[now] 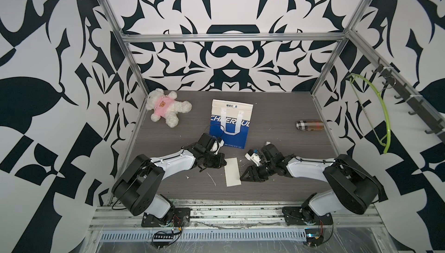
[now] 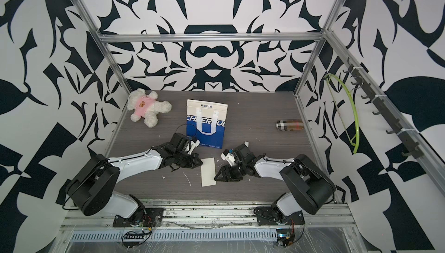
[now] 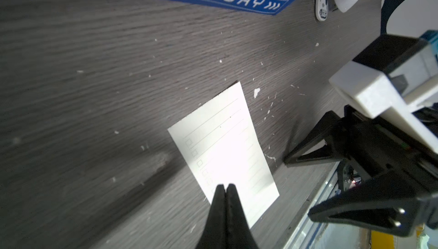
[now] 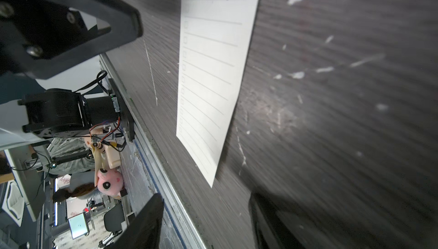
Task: Staple the receipts to the bags
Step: Pick up the receipt from the center of the board.
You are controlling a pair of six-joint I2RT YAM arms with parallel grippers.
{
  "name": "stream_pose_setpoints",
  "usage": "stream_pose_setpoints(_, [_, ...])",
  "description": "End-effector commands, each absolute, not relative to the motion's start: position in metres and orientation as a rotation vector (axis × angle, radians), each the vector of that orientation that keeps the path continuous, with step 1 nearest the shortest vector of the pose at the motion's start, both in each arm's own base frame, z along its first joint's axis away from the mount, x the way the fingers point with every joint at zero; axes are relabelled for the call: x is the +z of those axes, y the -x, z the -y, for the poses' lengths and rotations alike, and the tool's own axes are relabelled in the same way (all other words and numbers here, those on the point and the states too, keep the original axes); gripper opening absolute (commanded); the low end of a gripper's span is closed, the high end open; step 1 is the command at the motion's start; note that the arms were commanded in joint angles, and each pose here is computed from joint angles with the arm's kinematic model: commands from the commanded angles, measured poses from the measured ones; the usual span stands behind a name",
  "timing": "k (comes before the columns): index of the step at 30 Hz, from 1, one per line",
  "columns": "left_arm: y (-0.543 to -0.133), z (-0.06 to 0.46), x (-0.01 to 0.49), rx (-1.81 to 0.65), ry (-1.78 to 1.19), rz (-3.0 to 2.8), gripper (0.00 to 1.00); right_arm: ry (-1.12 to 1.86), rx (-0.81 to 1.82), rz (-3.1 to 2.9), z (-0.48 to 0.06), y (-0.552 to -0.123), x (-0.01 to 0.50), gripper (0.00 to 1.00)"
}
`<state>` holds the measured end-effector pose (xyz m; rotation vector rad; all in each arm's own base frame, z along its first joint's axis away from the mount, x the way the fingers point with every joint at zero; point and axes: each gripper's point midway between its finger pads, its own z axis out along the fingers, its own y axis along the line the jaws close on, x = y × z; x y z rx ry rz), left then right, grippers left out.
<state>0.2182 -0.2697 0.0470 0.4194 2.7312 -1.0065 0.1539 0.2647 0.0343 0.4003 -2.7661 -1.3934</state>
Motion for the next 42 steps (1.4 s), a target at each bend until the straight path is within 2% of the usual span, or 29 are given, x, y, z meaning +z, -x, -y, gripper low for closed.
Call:
stream_pose_setpoints(1, [-0.217,0.276,0.045,-1.028,-0.479,-2.747,0.00,-0.340,-1.297,2.779,-0.262,-0.147,0.015,0.59])
stream_pose_setpoints(7, [-0.213,0.278,0.037,-1.060,-0.455,-2.788,0.00,-0.234,-1.262,2.772,-0.264,-0.141,-0.004,0.56])
stream_pose_setpoints(14, [-0.208,0.274,0.022,-1.046,-0.420,-2.842,0.00,-0.199,-1.240,2.764,-0.267,-0.139,-0.013,0.46])
stream_pose_setpoints(19, [-0.207,0.274,0.017,-1.050,-0.386,-2.849,0.00,-0.149,-1.226,2.750,-0.266,-0.138,-0.019,0.43])
stream_pose_setpoints(23, [-0.204,0.271,0.011,-1.041,-0.376,-2.869,0.00,-0.105,-1.178,2.770,-0.261,-0.138,-0.019,0.51])
stream_pose_setpoints(27, [-0.202,0.268,0.005,-1.029,-0.362,-2.888,0.00,-0.095,-0.962,2.888,-0.238,-0.137,-0.019,0.60])
stream_pose_setpoints(42, [-0.198,0.266,-0.003,-1.033,-0.324,-2.920,0.00,-0.126,-0.970,2.846,-0.250,-0.133,-0.027,0.57])
